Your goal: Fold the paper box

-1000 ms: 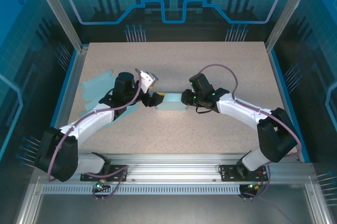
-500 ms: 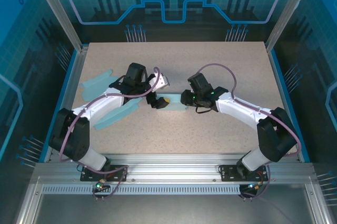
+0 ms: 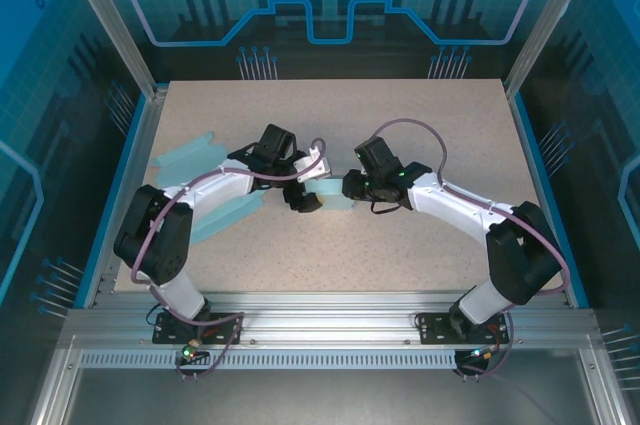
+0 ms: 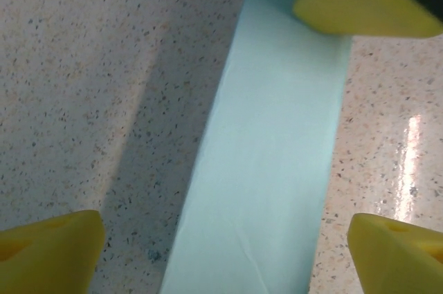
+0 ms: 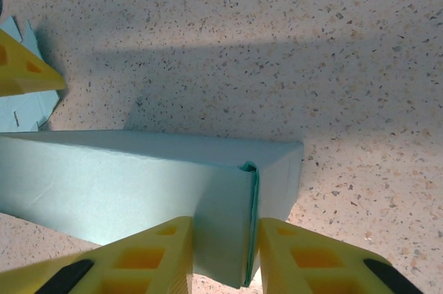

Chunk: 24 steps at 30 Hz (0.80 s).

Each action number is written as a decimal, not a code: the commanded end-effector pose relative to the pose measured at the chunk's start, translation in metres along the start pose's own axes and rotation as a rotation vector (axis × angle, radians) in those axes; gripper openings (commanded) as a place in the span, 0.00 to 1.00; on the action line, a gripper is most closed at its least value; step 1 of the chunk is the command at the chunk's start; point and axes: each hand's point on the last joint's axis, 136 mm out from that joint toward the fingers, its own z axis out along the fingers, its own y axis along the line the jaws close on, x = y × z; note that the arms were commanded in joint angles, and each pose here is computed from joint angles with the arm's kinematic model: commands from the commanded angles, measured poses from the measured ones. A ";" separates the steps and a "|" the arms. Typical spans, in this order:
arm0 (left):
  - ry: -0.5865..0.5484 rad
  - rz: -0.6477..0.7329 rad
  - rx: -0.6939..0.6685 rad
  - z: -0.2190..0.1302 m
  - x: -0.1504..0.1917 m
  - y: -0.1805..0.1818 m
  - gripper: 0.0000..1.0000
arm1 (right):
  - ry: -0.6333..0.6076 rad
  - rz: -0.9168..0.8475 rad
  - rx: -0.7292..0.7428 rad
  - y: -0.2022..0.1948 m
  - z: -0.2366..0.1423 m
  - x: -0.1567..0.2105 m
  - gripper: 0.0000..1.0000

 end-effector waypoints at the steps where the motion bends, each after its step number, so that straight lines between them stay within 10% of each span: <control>1: 0.034 0.034 -0.022 0.001 0.001 0.006 0.88 | 0.108 -0.031 0.085 -0.018 0.006 0.029 0.30; 24: 0.107 0.120 -0.097 0.008 0.001 0.006 0.46 | -0.029 -0.039 0.062 -0.019 -0.050 -0.001 0.55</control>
